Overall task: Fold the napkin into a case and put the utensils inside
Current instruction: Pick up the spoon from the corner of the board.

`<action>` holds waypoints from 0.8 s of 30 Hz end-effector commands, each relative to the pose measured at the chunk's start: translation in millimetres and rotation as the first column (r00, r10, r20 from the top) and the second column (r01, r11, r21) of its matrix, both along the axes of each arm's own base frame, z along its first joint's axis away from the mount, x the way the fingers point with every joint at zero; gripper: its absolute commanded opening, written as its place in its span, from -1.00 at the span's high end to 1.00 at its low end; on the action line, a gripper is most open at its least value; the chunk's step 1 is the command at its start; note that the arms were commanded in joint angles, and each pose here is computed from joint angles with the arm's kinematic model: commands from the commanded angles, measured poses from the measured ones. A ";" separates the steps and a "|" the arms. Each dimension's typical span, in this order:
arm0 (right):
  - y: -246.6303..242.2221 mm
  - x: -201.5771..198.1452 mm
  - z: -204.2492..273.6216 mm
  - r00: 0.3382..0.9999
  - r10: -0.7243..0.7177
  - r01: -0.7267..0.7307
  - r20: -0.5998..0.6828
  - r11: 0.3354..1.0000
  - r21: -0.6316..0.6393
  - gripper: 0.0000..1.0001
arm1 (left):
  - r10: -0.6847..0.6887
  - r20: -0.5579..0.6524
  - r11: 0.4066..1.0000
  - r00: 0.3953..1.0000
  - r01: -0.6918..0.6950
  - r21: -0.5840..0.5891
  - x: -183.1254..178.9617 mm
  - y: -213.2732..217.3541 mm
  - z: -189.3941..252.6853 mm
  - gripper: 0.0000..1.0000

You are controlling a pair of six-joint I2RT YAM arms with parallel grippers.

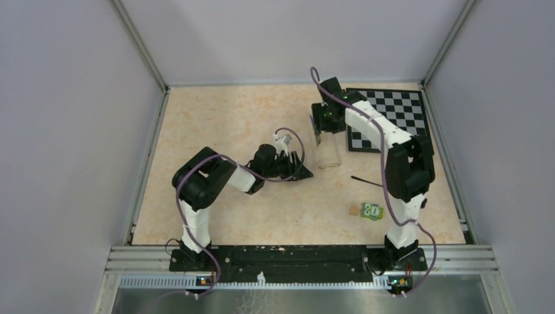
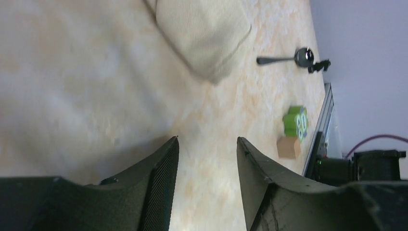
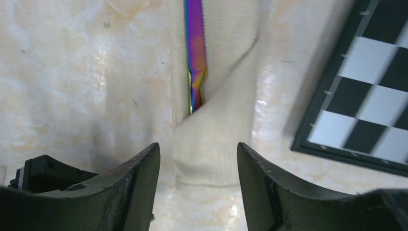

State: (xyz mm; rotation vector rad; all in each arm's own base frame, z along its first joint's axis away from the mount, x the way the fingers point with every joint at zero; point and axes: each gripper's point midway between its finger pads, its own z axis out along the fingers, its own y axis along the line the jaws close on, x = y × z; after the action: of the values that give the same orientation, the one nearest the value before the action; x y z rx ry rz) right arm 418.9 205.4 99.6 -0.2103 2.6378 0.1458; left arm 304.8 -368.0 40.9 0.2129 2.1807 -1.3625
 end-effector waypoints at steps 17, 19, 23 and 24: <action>-185.7 -179.2 19.8 0.297 -0.927 0.930 -0.230 0.225 0.290 -0.56 | -0.031 0.237 0.993 0.971 0.004 0.115 -60.4 73.0 121.4 -0.44; -190.0 -179.9 11.4 0.204 -0.941 0.956 -0.270 0.131 0.264 -0.56 | -0.019 0.264 0.993 0.964 -0.013 0.120 -60.4 77.7 128.8 -0.46; -206.8 -173.6 1.5 0.039 -0.965 0.979 -0.261 -0.016 0.203 -0.55 | -0.011 0.287 0.991 0.958 -0.027 0.130 -62.1 84.3 134.4 -0.48; -208.4 -173.0 -5.5 0.009 -0.960 0.982 -0.279 -0.045 0.185 -0.52 | -0.010 0.291 0.991 0.957 -0.028 0.129 -63.0 85.7 136.3 -0.48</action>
State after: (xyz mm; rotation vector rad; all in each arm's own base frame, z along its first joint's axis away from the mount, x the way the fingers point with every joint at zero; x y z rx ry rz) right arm 233.8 6.6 95.9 1.6193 2.1966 0.0833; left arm 238.4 -290.4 166.9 0.4058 2.0452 -1.1643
